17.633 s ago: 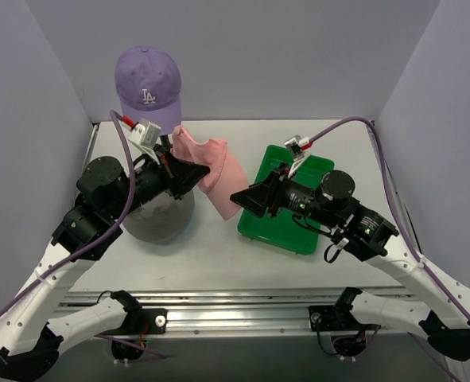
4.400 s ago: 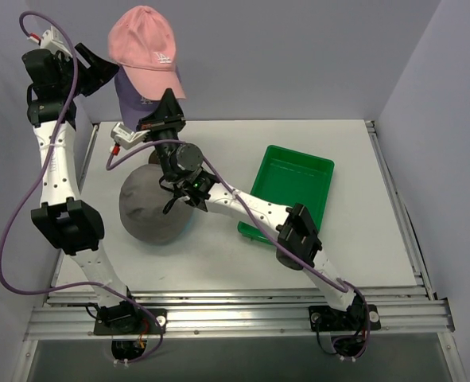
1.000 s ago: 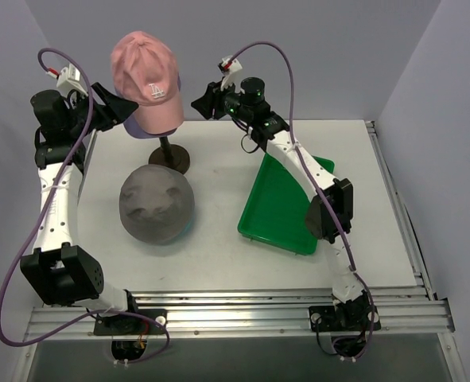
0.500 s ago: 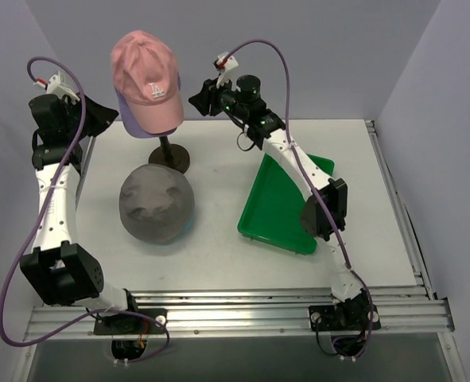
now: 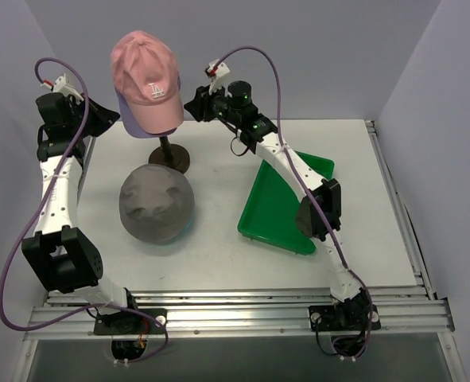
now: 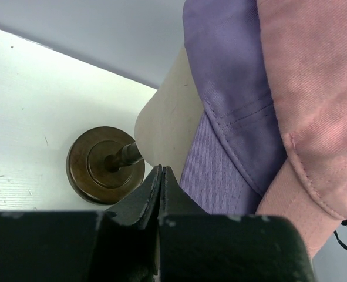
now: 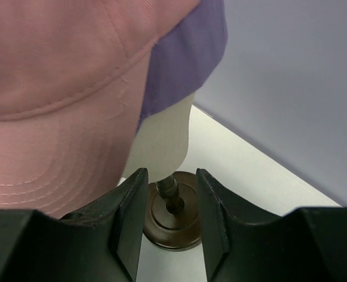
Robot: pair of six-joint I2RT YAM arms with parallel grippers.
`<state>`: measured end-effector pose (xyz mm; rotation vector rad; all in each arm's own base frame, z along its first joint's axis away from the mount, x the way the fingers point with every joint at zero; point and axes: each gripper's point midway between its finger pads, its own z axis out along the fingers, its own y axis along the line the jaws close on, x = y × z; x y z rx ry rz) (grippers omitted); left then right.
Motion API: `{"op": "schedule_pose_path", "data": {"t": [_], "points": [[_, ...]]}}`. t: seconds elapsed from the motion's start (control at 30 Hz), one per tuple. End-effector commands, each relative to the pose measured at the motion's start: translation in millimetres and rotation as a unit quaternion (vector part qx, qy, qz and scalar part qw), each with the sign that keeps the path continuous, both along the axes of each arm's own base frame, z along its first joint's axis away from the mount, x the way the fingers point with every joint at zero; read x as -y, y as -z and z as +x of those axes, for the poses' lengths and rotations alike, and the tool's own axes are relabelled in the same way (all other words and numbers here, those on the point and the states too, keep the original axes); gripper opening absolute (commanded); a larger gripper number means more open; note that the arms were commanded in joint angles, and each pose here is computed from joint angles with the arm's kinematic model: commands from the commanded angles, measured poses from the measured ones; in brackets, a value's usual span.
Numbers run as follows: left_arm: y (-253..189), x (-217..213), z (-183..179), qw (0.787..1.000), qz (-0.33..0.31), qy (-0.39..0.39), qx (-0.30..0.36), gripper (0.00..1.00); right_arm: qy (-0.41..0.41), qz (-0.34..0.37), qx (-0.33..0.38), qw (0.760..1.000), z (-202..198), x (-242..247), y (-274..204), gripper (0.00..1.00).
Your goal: Stack the hats
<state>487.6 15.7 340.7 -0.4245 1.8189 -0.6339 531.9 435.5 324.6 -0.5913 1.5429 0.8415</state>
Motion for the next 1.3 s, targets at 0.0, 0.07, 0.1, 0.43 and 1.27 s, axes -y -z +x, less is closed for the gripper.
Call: {"op": "schedule_pose_path", "data": {"t": [0.0,0.07,0.1,0.43,1.27], "points": [[-27.7,2.7,4.3,0.999,0.015,0.013,0.041,0.04,-0.006,0.018,0.054,0.998,-12.9,-12.6,-41.7,0.34],[-28.0,6.3,6.0,0.999,0.015,0.019,0.044,0.04,-0.004,0.014,0.055,0.998,-16.4,-14.9,-41.9,0.34],[-28.3,8.0,6.0,0.999,0.015,0.022,0.045,0.04,-0.003,0.014,0.056,0.998,-17.6,-15.6,-42.3,0.34],[-28.5,25.9,9.8,0.997,0.017,0.046,0.055,0.04,0.006,-0.007,0.068,0.998,-33.0,-20.7,-46.7,0.33],[-23.9,36.3,11.6,0.997,0.011,0.052,0.052,0.04,-0.007,-0.018,0.068,0.997,-49.8,-33.6,-45.7,0.33]]}}
